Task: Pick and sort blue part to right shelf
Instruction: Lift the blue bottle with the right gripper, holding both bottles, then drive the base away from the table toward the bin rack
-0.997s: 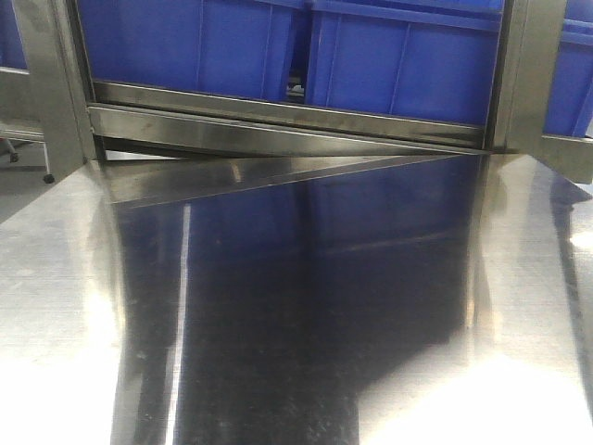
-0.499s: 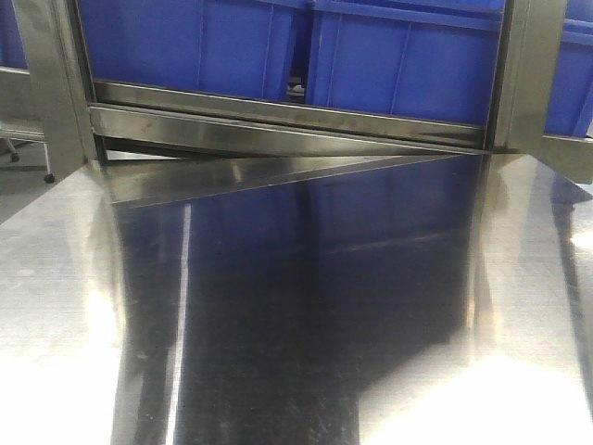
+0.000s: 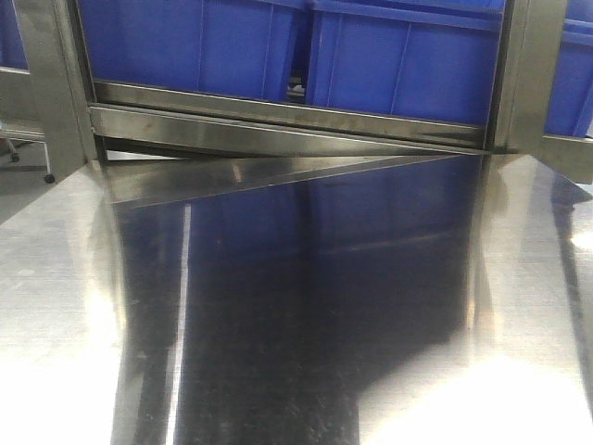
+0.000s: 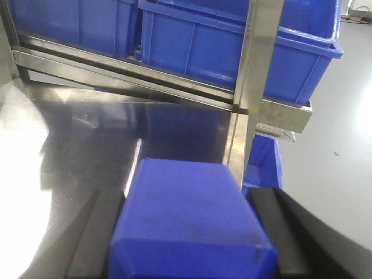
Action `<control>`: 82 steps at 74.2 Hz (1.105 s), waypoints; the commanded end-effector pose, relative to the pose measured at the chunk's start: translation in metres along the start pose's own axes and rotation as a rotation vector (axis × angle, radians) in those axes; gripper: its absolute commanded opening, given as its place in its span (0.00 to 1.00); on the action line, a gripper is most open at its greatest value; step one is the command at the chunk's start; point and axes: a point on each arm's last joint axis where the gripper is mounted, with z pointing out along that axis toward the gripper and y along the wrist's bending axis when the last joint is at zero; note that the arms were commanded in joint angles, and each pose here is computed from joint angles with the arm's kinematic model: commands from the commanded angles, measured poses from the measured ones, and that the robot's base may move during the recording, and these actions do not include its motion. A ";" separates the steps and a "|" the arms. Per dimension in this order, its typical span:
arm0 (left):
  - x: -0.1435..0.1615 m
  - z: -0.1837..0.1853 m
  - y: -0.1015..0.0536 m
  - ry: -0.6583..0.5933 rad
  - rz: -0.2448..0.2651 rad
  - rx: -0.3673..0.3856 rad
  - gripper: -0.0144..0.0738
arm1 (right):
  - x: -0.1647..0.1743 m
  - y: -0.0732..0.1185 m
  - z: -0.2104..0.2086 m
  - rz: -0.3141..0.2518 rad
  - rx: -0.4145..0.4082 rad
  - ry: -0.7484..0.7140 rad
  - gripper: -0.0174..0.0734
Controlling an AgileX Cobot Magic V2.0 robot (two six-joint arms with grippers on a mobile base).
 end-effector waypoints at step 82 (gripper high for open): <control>-0.013 -0.009 0.001 -0.122 -0.002 0.005 0.54 | -0.015 0.000 -0.001 -0.022 0.007 -0.089 0.51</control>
